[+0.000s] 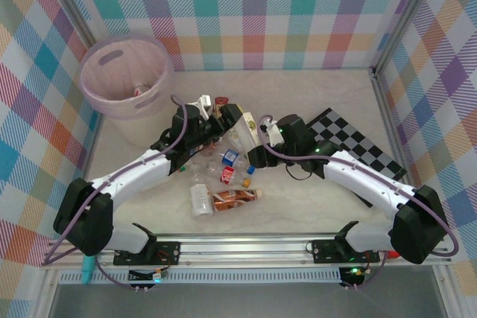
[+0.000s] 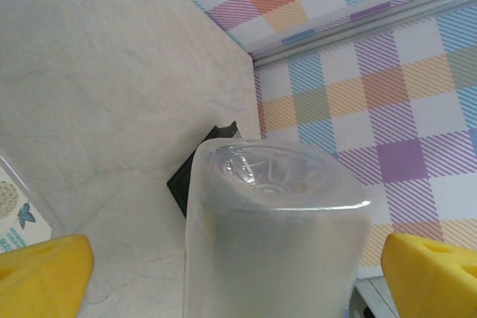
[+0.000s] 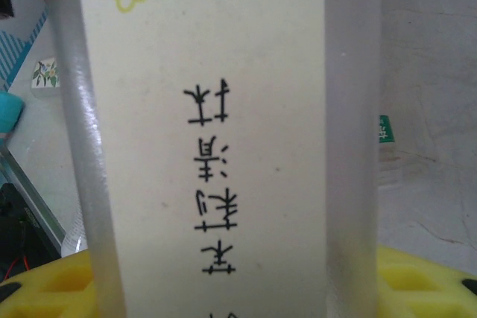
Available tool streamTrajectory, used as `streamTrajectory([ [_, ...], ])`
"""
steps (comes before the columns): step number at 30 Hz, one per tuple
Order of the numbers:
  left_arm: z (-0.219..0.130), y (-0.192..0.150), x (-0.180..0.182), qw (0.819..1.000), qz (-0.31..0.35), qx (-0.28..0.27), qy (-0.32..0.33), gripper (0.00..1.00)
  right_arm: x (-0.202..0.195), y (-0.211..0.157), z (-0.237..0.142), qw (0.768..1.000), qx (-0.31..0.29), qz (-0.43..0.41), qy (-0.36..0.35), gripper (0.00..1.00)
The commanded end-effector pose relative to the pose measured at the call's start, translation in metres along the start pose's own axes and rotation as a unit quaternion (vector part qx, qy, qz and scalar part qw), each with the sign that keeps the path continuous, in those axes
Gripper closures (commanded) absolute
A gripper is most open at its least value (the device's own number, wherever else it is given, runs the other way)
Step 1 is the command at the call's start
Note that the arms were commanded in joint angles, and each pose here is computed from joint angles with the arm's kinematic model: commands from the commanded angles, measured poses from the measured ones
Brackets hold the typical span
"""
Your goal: Put the plastic bottles in the bin
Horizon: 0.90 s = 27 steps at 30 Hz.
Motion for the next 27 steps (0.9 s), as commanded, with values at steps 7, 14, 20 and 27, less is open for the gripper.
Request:
streamTrajectory([
  [7, 0.008, -0.010, -0.015, 1.000, 0.010, 0.008, -0.028, 0.12, 0.016, 0.024, 0.004, 0.999, -0.033, -0.020, 0.026, 0.45],
  [14, 0.001, -0.007, -0.016, 1.000, 0.023, -0.009, -0.010, 0.32, 0.021, 0.033, 0.009, 0.998, -0.048, -0.023, 0.034, 0.45],
  [20, -0.002, -0.005, -0.020, 0.999, 0.033, -0.015, -0.007, 0.39, 0.020, 0.033, 0.012, 0.999, -0.039, -0.021, 0.032, 0.30],
  [27, -0.004, 0.005, -0.028, 0.999, 0.043, -0.025, -0.003, 0.41, 0.020, 0.029, -0.009, 0.998, -0.026, -0.048, 0.003, 0.01],
])
Point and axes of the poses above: each hand's point on the last joint's axis, 136 mm out from that joint toward the fingers, its own z axis out along the fingers, its own x axis along the line the jaws close on, y = z × x, the point moved 8 cm from there along -z, back along the fingers, and after that the axes turned 7 degrees about -z, right-handed, at the moved point
